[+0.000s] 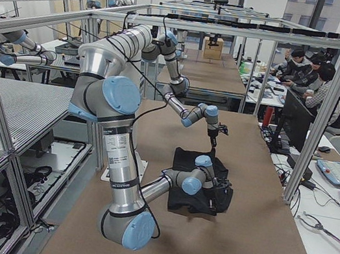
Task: Fold clothes
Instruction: 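Release the hem and draw the left gripper back toward the robot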
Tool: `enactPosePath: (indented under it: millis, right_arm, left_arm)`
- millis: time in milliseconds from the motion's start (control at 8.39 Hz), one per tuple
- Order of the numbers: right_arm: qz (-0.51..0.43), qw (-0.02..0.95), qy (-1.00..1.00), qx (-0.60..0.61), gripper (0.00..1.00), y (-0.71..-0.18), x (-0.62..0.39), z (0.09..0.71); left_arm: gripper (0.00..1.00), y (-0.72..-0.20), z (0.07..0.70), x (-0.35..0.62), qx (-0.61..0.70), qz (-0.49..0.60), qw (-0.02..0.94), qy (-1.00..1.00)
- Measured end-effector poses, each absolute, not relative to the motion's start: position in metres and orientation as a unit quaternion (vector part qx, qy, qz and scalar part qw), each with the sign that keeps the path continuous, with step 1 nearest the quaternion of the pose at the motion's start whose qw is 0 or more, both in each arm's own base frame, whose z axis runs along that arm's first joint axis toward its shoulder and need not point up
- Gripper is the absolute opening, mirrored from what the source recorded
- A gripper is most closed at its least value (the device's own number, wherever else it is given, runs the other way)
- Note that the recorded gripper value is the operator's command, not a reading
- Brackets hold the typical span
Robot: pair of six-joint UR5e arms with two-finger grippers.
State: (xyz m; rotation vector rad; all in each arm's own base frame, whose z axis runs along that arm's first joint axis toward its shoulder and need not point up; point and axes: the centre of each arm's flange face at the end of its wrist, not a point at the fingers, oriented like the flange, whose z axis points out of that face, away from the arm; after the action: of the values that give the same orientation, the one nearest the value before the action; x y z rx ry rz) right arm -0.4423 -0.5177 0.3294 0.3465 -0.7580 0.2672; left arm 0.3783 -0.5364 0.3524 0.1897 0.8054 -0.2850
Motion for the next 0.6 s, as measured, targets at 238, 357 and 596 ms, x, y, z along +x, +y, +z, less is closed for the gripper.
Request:
enactPosePath:
  millis: [238,357,596]
  right_arm:
    - [0.109,0.905,-0.37,0.177,0.94,-0.516,-0.441,0.324]
    - [0.095,0.904,-0.374,0.185,0.94,-0.515,-0.439,0.318]
    - [0.078,0.902,-0.378,0.194,0.94,-0.51,-0.434,0.312]
  left_arm:
    - [1.0,-0.535,0.347,0.371,0.125,-0.094,0.902,0.403]
    - [1.0,-0.532,0.339,0.359,0.143,-0.063,0.897,0.414]
    - [1.0,-0.513,0.327,0.34,0.146,-0.022,0.885,0.441]
